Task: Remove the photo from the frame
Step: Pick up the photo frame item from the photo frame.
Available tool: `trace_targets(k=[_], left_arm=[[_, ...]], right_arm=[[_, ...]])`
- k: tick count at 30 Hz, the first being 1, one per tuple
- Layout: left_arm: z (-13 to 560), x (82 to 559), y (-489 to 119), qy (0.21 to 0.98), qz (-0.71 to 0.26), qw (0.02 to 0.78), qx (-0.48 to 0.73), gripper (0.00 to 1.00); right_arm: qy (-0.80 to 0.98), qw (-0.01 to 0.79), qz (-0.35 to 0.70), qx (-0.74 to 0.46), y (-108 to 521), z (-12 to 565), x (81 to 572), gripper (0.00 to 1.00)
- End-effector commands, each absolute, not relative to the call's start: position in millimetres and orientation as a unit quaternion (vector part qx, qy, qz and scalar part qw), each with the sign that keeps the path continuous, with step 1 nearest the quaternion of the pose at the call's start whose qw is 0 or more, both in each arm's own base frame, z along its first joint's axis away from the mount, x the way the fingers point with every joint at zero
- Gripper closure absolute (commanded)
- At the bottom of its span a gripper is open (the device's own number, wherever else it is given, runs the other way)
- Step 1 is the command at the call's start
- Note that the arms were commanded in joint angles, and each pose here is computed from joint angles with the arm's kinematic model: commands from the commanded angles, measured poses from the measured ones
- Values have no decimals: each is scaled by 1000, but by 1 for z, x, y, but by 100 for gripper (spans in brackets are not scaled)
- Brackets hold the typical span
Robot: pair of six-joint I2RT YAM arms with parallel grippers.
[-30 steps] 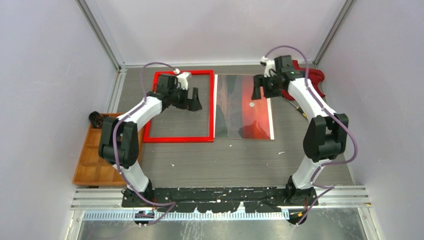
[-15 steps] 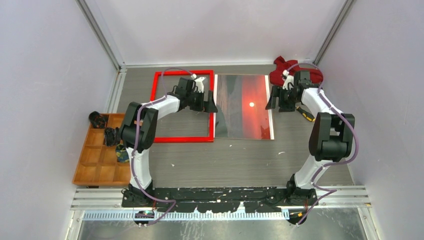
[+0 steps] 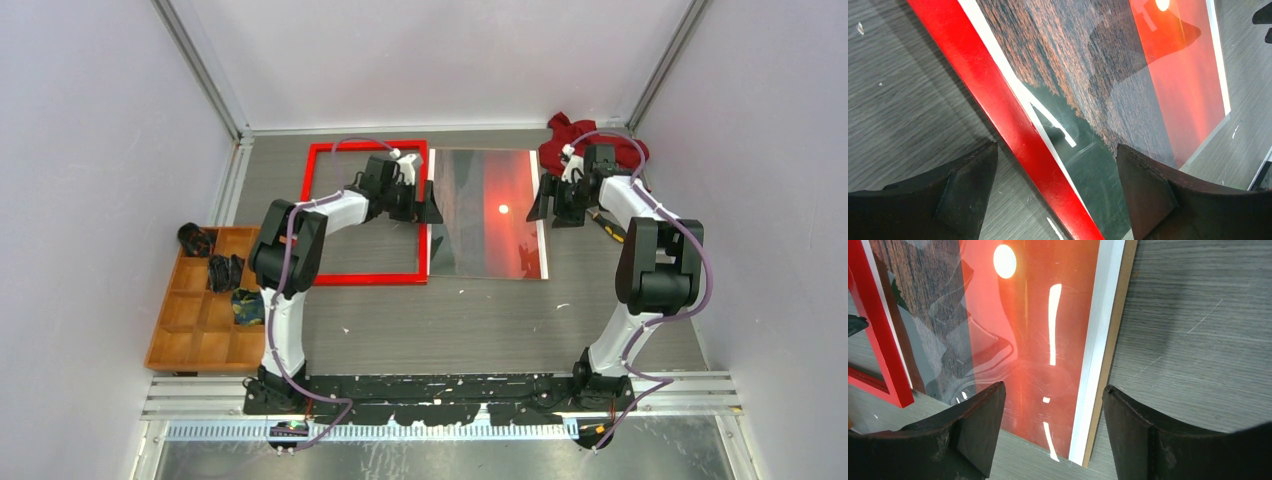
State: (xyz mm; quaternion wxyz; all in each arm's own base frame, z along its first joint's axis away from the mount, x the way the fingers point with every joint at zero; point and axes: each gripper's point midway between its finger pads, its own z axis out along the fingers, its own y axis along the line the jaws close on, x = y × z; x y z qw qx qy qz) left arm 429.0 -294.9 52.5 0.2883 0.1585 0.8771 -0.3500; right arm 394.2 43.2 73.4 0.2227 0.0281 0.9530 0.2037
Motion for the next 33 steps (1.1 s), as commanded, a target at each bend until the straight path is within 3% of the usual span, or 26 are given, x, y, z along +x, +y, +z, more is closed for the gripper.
trace_targets(k=[1, 10, 24, 33], left_arm=[[59, 439, -308, 863, -374, 299, 163, 12], [56, 425, -325, 841, -442, 268, 158, 24], [57, 423, -316, 845, -433, 278, 148, 26], [55, 421, -314, 847, -431, 275, 146, 26]], right_arm=[[943, 251, 216, 22, 45, 89, 402, 25], [954, 245, 165, 46, 20, 71, 404, 25], [954, 189, 209, 101, 17, 27, 403, 26], [948, 167, 249, 106, 28, 15, 403, 43]])
